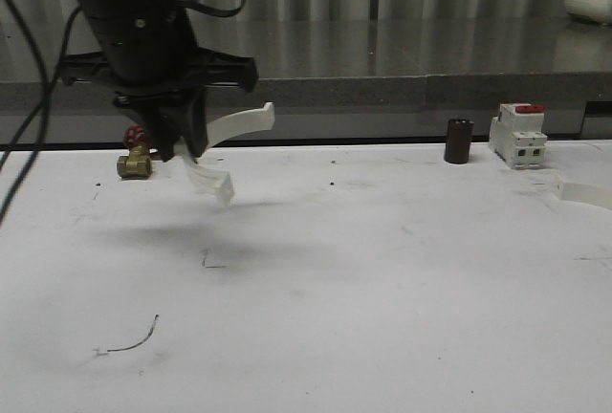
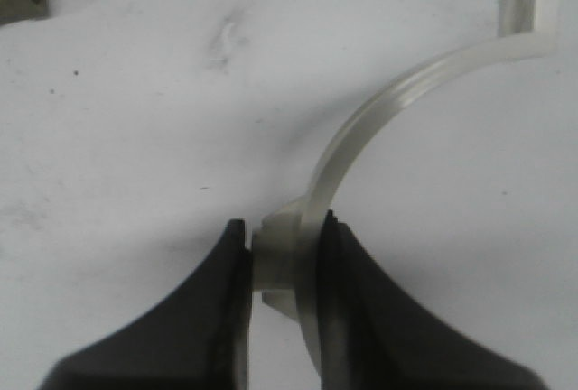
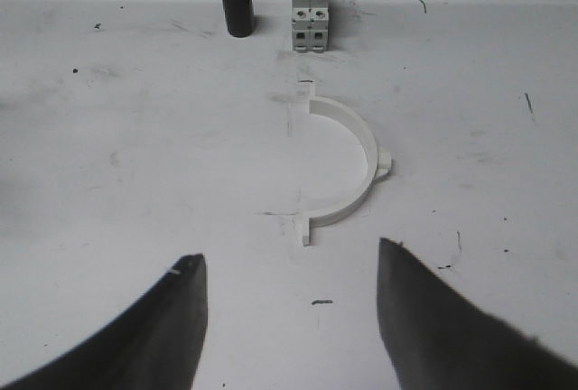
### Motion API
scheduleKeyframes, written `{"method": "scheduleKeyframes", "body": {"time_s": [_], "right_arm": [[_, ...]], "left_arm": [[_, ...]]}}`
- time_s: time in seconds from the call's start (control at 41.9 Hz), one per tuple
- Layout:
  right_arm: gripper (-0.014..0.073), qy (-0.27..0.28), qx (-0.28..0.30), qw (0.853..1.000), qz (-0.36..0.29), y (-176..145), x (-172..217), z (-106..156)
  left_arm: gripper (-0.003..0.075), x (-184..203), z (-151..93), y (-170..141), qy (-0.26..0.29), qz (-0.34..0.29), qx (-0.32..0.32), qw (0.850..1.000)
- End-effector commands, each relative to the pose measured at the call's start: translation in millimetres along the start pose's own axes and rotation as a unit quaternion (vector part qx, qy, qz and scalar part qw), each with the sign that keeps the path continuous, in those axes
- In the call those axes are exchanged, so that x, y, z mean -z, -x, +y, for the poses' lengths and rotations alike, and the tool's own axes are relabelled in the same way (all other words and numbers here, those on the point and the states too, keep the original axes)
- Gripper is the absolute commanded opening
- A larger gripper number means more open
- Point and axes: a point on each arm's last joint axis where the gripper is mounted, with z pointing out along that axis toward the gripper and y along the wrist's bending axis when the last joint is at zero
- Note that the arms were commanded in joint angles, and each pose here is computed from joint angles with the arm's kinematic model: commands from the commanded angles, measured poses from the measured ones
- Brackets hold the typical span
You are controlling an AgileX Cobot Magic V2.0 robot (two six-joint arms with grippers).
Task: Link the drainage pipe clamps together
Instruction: 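Carry the half-ring with the left gripper to the table center and lower it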
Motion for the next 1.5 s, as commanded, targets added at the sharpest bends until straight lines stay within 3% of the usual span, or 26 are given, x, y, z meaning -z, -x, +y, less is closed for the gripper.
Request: {"method": "scheduleKeyframes", "body": {"time_s": [0.0, 0.167, 0.429, 1.026, 1.36, 1.479], "right_arm": [[0.0449, -0.004, 0.005, 0.999, -0.047, 15, 5, 0], [0.0449, -0.004, 0.005, 0.999, -0.047, 15, 5, 0], [0.0449, -0.004, 0.005, 0.999, -0.047, 15, 5, 0], [0.0449, -0.004, 0.005, 0.999, -0.047, 15, 5, 0], [0.0449, -0.004, 0.005, 0.999, -0.047, 15, 5, 0], [0.0449, -0.004, 0.005, 0.999, -0.047, 15, 5, 0]], "left_arm": [[-0.002, 20, -21, 14, -0.011, -0.042, 0.027, 0.999], [-0.002, -3, -50, 16, -0.019, -0.026, 0.058, 0.998], [-0.002, -34, -77, 17, -0.02, 0.012, 0.083, 0.996], [-0.0013, -39, -82, 15, -0.012, 0.032, 0.1, 0.994], [0.0239, -39, -83, 15, -0.017, 0.03, 0.102, 0.994], [0.0286, -39, -83, 16, -0.018, 0.029, 0.102, 0.994]]}}
